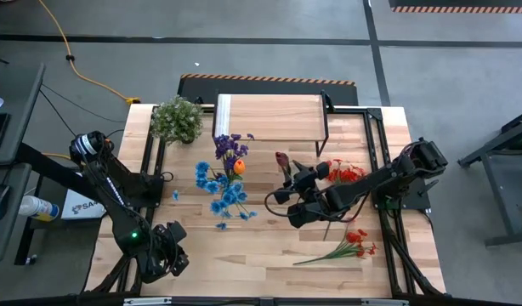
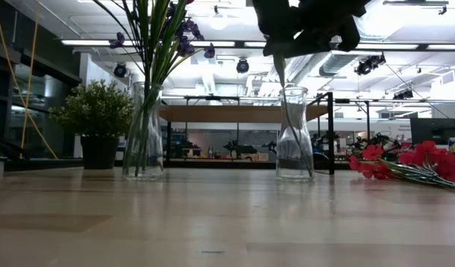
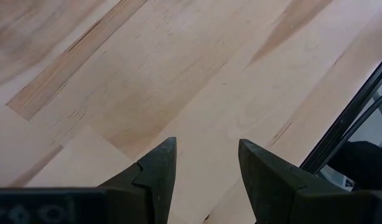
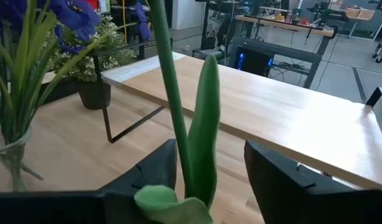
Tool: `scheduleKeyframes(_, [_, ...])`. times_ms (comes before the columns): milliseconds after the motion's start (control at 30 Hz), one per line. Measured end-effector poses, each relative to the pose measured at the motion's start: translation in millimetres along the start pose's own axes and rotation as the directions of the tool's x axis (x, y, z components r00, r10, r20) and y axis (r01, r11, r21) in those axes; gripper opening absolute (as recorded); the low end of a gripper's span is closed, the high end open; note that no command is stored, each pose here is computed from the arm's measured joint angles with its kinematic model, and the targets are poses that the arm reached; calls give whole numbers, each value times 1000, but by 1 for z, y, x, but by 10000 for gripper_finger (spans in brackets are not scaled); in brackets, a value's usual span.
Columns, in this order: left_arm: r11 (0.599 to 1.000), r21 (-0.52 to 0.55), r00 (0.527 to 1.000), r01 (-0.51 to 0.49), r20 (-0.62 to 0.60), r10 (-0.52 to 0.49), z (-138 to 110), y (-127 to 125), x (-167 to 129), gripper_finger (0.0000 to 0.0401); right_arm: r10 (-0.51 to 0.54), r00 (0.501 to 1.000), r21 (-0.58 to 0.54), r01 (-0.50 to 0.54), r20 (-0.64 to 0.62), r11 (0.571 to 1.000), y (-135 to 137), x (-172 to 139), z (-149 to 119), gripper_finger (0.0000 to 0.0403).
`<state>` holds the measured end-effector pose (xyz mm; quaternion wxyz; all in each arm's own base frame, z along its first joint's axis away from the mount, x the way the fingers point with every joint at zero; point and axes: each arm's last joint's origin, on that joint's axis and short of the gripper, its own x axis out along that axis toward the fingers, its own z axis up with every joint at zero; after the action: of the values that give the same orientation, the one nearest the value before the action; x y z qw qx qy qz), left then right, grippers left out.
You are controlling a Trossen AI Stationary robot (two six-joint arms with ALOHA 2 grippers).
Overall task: Pick and place flowers into a vace then onto a shelf
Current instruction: Put the red tulip into the right transparent vase, then put the top orange flowers into the right transparent vase
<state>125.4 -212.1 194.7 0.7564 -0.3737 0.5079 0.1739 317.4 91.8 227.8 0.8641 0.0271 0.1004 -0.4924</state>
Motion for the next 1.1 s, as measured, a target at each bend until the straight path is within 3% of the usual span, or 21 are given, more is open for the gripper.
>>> scheduleKeyframes(267, [1000, 1, 1000, -2, 1, 2, 0, 0, 0, 207, 28, 1000, -10, -28, -10, 1000, -1, -8, 1, 201])
scheduleKeyframes(667, [1000, 0, 1000, -2, 1, 2, 0, 0, 0, 207, 86, 996, 20, -86, -1, 996, -17, -30, 25, 202])
scheduleKeyframes(1100, [1000, 0, 1000, 0, 0, 0, 0, 0, 0, 207, 229, 971, 36, -227, -65, 973, -38, -55, 47, 207])
